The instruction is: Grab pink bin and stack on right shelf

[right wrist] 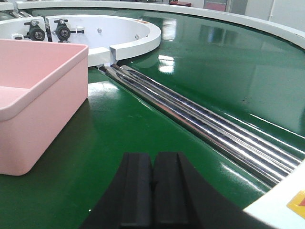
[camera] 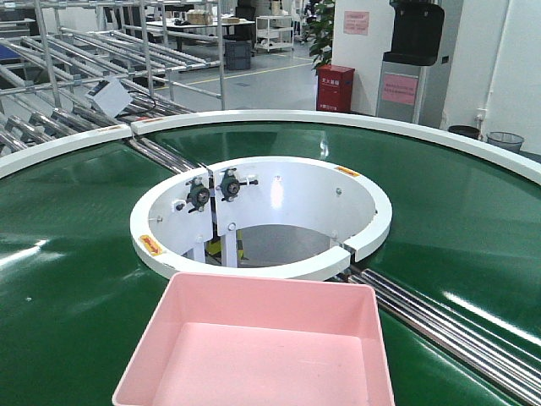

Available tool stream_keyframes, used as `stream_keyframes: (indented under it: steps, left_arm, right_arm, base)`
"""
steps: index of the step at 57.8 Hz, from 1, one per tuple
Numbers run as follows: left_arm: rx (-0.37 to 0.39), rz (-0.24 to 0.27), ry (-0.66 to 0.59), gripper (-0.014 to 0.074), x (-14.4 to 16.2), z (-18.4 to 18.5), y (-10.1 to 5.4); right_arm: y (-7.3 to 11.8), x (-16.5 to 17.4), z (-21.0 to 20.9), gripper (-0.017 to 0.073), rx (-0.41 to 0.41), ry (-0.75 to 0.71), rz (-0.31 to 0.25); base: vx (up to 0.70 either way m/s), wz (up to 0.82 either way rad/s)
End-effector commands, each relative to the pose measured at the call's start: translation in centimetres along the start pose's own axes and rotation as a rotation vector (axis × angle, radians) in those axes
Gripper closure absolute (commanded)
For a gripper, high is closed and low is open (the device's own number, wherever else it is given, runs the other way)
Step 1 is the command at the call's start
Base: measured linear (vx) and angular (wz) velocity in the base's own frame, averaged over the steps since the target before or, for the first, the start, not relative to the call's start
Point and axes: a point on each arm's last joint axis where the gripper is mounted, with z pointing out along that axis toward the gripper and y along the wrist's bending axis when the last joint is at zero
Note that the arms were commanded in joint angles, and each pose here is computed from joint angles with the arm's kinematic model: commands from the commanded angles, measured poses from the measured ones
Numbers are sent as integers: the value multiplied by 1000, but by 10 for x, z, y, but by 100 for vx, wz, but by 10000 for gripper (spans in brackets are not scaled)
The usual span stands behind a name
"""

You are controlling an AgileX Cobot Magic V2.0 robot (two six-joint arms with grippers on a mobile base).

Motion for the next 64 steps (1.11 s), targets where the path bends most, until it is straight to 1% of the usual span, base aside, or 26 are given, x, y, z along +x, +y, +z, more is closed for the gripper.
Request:
stream_keyframes:
  steps: [1, 5, 9, 14, 18, 20, 22, 24, 27, 29, 31, 35, 39, 41, 46, 52, 54, 57, 64]
  left_arm:
    - [12, -16, -125, 601, -9, 1, -1]
    - [14, -16, -148, 601, -11, 0, -1]
    - [15, -17, -162, 601, -13, 0, -1]
    - [19, -17, -193, 601, -15, 0, -1]
    - [27, -11, -276, 601, -27, -2, -3]
    - [32, 6, -312, 601, -36, -4, -4]
    - [35, 29, -337, 601, -46, -6, -5]
    - [38, 64, -364, 600, -61, -8, -7]
    - [34, 123, -376, 599, -85, -10, -9]
    - [28, 147, -367, 600, -99, -10, -10]
    - [19, 161, -344, 600, -112, -9, -11]
    - [5, 161, -295, 599, -139, -2, -11]
    - [-6, 159, -217, 598, -156, 13, -12]
    - [-8, 159, -185, 596, -159, 21, -12]
    - [-14, 157, -90, 586, -159, 39, -11]
    - [-14, 158, 2, 544, -149, 62, -10]
    - [-14, 158, 30, 517, -146, 68, -10]
    - [-14, 158, 59, 468, -142, 74, -10]
    - [-16, 162, 150, 307, -130, 90, -9]
  right_arm:
    - [0, -10, -1, 571, 2, -109, -20]
    - [0, -13, -1, 571, -3, -144, 0]
    - [0, -16, -2, 571, -2, -184, -17]
    - [1, -27, -4, 571, -8, -300, -11]
    - [1, -36, -8, 571, -11, -400, -8]
    - [1, -44, -11, 571, -13, -464, -2]
    - [1, -51, -13, 571, -16, -486, 12]
    - [0, -63, -16, 570, -16, -484, 29]
    - [-2, -83, -20, 569, -13, -474, 37]
    - [-3, -96, -22, 569, -11, -452, 38]
    - [-4, -113, -23, 569, -8, -423, 39]
    - [-6, -137, -18, 568, -5, -356, 38]
    - [-7, -160, -11, 568, -4, -323, 37]
    - [-7, -166, -5, 567, -4, -299, 37]
    - [-7, -174, 11, 561, -5, -225, 39]
    - [-7, -176, 31, 532, -10, -158, 63]
    - [-7, -175, 36, 515, -11, -134, 78]
    - [-7, -173, 44, 479, -12, -101, 80]
    - [-6, -165, 59, 334, -11, -14, 79]
  base:
    - [0, 0]
    - [0, 0]
    - [0, 0]
    - [0, 0]
    - [0, 0]
    - [0, 0]
    - [0, 0]
    - [0, 0]
    - [0, 0]
    - [0, 0]
    - [0, 0]
    - [0, 0]
    - [0, 0]
    - [0, 0]
    - [0, 0]
    - [0, 0]
    - [0, 0]
    - [0, 0]
    - [0, 0]
